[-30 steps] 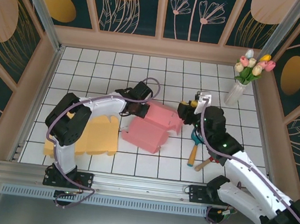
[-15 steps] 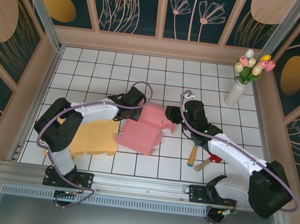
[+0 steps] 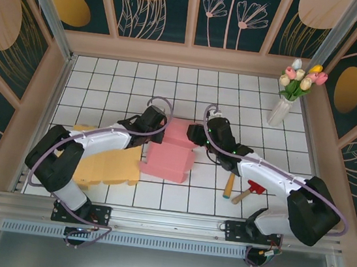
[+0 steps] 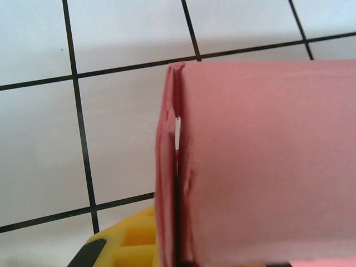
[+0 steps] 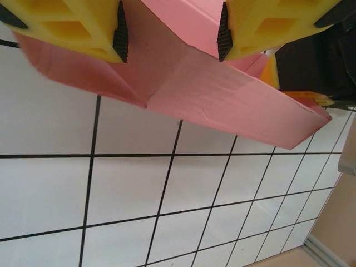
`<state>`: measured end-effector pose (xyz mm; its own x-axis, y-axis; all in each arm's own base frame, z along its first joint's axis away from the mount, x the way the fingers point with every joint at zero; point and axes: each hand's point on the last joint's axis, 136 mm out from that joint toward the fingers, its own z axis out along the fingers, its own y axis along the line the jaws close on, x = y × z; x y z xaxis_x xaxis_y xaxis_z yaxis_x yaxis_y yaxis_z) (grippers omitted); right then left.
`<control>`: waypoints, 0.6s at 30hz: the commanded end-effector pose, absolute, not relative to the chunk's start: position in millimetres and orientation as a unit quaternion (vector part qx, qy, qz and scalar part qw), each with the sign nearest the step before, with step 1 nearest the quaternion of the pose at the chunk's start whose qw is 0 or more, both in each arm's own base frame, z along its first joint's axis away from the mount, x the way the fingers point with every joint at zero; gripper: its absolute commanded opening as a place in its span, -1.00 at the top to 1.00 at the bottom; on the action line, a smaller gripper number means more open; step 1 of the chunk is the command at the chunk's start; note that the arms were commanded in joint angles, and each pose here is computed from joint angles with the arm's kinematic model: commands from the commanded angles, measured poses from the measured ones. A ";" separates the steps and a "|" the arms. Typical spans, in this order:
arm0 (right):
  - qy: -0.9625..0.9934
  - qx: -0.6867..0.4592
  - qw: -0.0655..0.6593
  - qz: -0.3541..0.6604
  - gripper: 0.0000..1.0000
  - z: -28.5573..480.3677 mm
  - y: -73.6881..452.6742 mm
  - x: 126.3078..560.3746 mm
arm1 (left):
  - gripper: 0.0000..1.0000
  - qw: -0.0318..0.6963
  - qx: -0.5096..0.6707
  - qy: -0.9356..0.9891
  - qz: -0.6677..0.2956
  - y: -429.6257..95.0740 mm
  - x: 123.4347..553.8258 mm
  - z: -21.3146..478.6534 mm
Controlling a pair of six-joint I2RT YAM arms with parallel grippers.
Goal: Fold the paper box
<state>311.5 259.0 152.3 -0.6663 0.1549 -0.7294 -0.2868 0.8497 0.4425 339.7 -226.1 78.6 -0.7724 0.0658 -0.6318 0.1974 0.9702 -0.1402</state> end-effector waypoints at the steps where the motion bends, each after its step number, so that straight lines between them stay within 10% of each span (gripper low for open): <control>1: 0.850 -0.016 0.429 0.306 0.01 174.5 269.5 321.0 | 1.00 0.354 0.049 0.925 -0.131 -230.8 342.9 94.9; 18: 0.824 -0.029 0.449 0.346 0.04 180.7 283.1 322.8 | 1.00 0.360 0.037 0.922 -0.142 -230.9 342.6 95.1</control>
<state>323.6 288.0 175.1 -0.6276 0.2560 -0.7353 -0.3540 0.7473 0.5623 340.4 -230.3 83.5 -0.7670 -0.0164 -0.6414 0.1702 0.9587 -0.2280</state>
